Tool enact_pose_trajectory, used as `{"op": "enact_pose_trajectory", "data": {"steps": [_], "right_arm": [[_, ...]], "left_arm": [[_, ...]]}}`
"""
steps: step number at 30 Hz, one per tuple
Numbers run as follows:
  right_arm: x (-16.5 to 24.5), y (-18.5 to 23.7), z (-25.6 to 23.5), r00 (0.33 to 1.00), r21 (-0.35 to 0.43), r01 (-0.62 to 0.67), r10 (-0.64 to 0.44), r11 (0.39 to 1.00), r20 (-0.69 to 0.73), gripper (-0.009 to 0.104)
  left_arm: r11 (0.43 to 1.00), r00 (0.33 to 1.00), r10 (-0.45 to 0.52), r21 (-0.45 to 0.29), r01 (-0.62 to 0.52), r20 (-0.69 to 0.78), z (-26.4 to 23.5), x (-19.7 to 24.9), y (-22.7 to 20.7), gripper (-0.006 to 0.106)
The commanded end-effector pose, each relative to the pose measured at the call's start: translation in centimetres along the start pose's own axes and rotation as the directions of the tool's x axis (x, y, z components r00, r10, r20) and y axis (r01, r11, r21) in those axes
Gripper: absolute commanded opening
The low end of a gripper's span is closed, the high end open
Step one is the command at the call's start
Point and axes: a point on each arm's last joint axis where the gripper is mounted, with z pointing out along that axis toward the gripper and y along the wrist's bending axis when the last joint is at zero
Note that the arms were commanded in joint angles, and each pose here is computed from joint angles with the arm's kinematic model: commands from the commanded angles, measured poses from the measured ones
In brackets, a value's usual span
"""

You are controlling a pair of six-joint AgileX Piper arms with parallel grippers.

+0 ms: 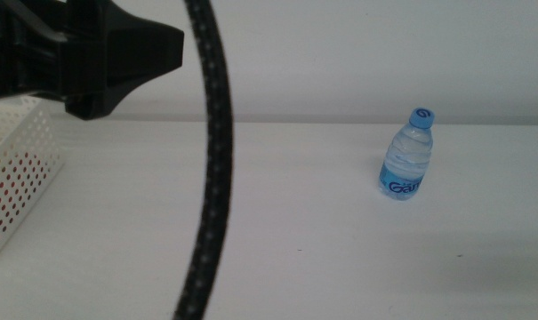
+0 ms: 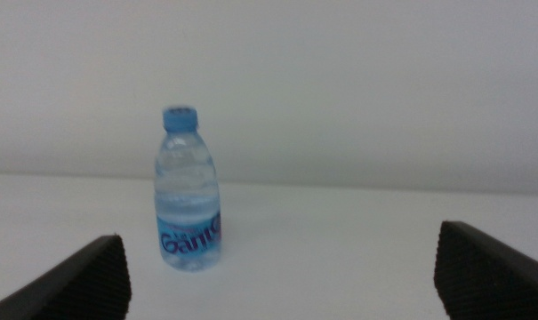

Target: Use arms to grab the bottles and put them into the dustbin to the left of the table.

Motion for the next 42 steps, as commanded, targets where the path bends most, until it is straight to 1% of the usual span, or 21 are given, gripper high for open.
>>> {"op": "enact_pose_trajectory", "data": {"steps": [1, 6, 9, 12, 15, 18, 21, 24, 29, 33, 36, 38, 40, 42], "right_arm": [[1.2, 0.2, 0.6, 0.999, -0.022, 0.027, -0.028, 0.999, -0.030, 0.090], [1.5, 1.0, 2.1, 0.989, -0.119, 0.076, -0.091, 0.990, -0.119, 0.090], [2.1, 1.5, 3.0, 0.969, -0.192, 0.130, -0.166, 0.973, -0.185, 0.090], [2.7, 2.0, 3.7, 0.952, -0.235, 0.130, -0.188, 0.963, -0.242, 0.090], [3.3, 2.2, 4.4, 0.939, -0.253, 0.107, -0.181, 0.962, -0.292, 0.090], [3.7, 2.5, 5.1, 0.934, -0.256, 0.056, -0.141, 0.965, -0.328, 0.090], [4.1, 2.8, 5.7, 0.928, -0.242, -0.029, -0.064, 0.970, -0.368, 0.090], [4.5, 3.0, 6.2, 0.918, -0.233, -0.081, -0.019, 0.969, -0.397, 0.090], [4.8, 3.2, 6.9, 0.913, -0.234, -0.106, 0.002, 0.967, -0.409, 0.090], [4.7, 3.3, 7.2, 0.924, -0.241, -0.115, 0.015, 0.964, -0.382, 0.090], [4.5, 3.0, 7.2, 0.927, -0.199, -0.144, 0.061, 0.969, -0.371, 0.090], [4.1, 2.8, 7.6, 0.939, -0.180, -0.117, 0.049, 0.977, -0.341, 0.090], [3.9, 2.7, 7.9, 0.951, -0.190, -0.052, -0.010, 0.980, -0.310, 0.090], [3.9, 2.6, 8.1, 0.958, -0.195, -0.013, -0.044, 0.981, -0.285, 0.090]], "left_arm": [[1.000, 1.000, 0.002, 0.008, -0.002, 0.023, -0.2, -0.2, -0.2, 0.093], [1.000, 1.000, 0.002, 0.008, -0.002, 0.023, -0.2, -0.2, -0.2, 0.093], [1.000, 1.000, 0.002, 0.008, -0.002, 0.023, -0.2, -0.2, -0.2, 0.093], [1.000, 1.000, 0.002, 0.008, -0.002, 0.023, -0.2, -0.2, -0.2, 0.093], [1.000, 1.000, 0.002, 0.008, -0.002, 0.023, -0.2, -0.2, -0.2, 0.093], [1.000, 1.000, 0.002, 0.008, -0.002, 0.023, -0.2, -0.2, -0.2, 0.093], [1.000, 1.000, 0.002, 0.008, -0.002, 0.023, -0.2, -0.2, -0.2, 0.093], [1.000, 1.000, 0.002, 0.008, -0.002, 0.023, -0.2, -0.2, -0.2, 0.093], [1.000, 1.000, 0.002, 0.008, -0.002, 0.023, -0.2, -0.2, -0.2, 0.093], [1.000, 1.000, 0.002, 0.008, -0.002, 0.023, -0.2, -0.2, -0.2, 0.093], [1.000, 1.000, 0.002, 0.008, -0.002, 0.023, -0.2, -0.2, -0.2, 0.093], [1.000, 1.000, 0.002, 0.008, -0.002, 0.025, -0.2, -0.2, -0.2, 0.093], [1.000, 1.000, 0.006, 0.005, -0.006, 0.023, -0.2, -0.2, -0.2, 0.093], [1.000, 1.000, 0.005, 0.005, -0.005, 0.023, -0.2, -0.2, -0.2, 0.093]]}}
